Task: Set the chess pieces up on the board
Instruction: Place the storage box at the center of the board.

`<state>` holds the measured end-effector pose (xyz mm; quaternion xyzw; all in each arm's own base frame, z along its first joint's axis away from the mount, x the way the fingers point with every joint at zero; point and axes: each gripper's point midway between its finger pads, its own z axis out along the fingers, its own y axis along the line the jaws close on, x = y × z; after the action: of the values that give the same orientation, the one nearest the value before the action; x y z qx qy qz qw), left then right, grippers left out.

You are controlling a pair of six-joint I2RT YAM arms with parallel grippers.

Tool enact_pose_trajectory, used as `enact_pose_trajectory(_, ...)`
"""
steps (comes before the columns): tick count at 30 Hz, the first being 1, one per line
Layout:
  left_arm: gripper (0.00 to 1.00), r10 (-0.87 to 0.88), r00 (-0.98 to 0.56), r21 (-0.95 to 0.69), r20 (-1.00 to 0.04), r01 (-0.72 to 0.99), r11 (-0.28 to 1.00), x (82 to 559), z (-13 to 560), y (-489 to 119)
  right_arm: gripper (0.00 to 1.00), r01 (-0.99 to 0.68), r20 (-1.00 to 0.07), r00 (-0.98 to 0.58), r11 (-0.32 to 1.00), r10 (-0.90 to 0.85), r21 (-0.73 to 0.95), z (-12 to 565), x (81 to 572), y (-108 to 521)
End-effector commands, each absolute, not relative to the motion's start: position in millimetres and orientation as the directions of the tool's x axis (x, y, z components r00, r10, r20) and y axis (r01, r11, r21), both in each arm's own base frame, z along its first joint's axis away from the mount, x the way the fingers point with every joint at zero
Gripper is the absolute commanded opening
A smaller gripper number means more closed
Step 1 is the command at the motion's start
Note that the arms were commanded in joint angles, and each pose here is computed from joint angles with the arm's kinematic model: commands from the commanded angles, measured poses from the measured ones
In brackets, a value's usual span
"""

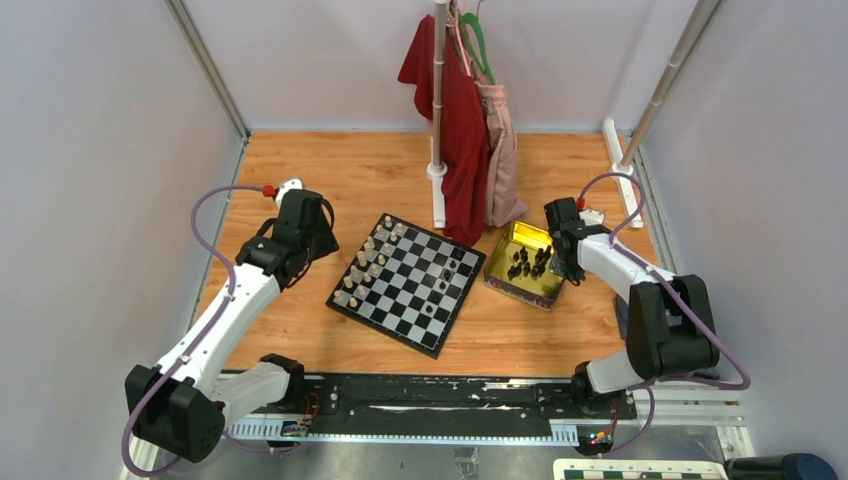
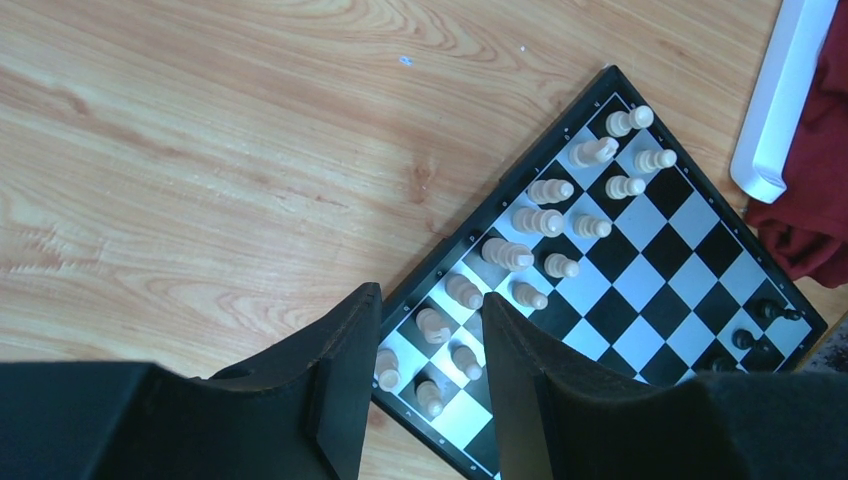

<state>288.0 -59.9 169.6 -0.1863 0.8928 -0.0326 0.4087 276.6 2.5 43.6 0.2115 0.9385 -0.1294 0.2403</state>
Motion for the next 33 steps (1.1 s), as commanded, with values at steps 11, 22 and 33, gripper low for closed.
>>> enact_pose_trajectory(11, 0.47, -0.365, -0.609, -0.212, -0.704, -0.310, 0.927, 288, 153, -63, 0.34, 0.442, -0.483, -0.820, 0.877, 0.308, -0.191, 37, 294, -10)
enact_pose_trajectory(22, 0.47, -0.369, -0.601, -0.227, -0.709, -0.301, 0.926, 288, 157, -64, 0.42, 0.458, -0.544, -0.783, 0.872, 0.302, -0.174, 80, 300, -14)
enact_pose_trajectory(33, 0.46, -0.373, -0.588, -0.251, -0.718, -0.282, 0.926, 290, 164, -68, 0.34, 0.389, -0.544, -0.787, 0.918, 0.291, -0.073, 109, 321, 11)
